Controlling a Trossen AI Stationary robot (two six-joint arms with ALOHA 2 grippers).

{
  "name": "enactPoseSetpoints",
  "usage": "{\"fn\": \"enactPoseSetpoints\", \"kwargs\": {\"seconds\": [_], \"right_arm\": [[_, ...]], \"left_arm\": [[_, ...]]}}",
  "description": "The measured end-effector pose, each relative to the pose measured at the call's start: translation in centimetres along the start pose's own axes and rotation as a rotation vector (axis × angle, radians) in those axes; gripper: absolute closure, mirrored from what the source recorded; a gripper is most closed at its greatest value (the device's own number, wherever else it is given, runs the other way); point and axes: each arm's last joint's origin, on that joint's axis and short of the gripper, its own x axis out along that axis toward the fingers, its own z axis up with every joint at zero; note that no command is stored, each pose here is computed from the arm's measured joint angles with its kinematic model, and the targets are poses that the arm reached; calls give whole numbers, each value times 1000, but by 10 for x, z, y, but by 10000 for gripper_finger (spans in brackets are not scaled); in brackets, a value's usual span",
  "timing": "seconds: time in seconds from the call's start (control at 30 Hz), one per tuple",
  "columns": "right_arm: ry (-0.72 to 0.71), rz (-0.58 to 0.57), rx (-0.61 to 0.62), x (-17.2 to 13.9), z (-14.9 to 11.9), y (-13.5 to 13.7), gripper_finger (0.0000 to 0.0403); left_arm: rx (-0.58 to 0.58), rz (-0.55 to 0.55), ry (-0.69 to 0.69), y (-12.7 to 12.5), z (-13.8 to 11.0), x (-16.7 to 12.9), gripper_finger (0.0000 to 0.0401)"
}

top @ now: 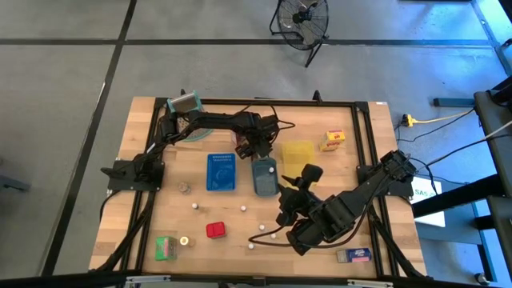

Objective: Pick & Place Kitchen Items
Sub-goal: Put the orange seasoning pack into the blue bin

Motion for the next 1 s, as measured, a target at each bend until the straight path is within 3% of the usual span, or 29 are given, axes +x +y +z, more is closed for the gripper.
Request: {"fn": "enactPoseSetpoints", "kwargs": {"seconds": [0.73, 1.0], "right_arm": [[-7, 7, 1, 0, 1, 1, 272], [-8, 8, 3, 0, 1, 1, 272]], "left_arm": [[15, -20, -25, -2, 0, 1, 207], [30, -6, -33, 0, 1, 2, 279]]}}
